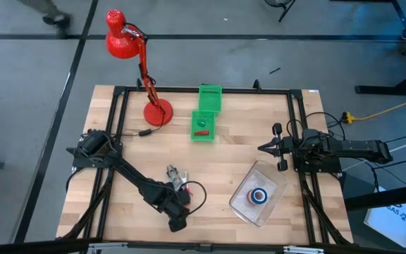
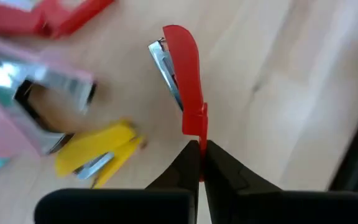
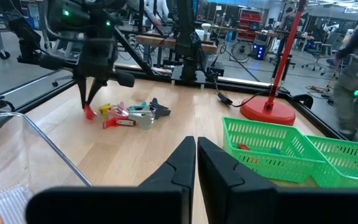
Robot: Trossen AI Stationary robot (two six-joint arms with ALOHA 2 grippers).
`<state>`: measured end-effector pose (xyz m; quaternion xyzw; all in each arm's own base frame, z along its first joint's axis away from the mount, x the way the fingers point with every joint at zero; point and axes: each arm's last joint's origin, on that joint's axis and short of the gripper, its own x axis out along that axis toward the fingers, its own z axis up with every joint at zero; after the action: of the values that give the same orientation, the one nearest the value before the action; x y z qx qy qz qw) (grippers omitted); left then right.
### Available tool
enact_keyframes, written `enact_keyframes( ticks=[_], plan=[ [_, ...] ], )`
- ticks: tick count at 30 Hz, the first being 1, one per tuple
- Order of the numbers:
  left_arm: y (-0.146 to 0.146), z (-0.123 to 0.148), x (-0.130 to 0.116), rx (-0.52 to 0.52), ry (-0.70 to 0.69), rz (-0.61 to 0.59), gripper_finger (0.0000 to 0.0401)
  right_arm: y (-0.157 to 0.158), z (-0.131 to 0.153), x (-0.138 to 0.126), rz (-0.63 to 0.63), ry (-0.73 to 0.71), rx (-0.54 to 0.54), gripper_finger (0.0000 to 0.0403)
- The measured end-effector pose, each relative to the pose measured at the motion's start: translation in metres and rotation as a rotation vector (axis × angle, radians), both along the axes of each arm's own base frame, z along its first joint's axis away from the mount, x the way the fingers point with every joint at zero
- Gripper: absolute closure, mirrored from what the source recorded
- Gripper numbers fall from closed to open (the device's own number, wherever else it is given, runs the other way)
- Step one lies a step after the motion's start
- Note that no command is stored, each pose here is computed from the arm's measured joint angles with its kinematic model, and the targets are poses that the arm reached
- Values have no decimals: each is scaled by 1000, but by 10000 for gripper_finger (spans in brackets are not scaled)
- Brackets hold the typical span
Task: Pick and place Stapler, Stapler remover, tape
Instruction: Put the bottom red stapler into the bottom green bin
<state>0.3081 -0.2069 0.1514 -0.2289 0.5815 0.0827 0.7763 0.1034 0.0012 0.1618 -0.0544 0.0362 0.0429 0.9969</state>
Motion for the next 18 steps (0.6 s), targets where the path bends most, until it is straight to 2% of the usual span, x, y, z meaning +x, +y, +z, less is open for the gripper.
enact_keyframes(
  ticks=[18],
  plan=[
    [-8,44,20,17,-169,-98,397,0,0,0,0,-1,0,382]
  ],
)
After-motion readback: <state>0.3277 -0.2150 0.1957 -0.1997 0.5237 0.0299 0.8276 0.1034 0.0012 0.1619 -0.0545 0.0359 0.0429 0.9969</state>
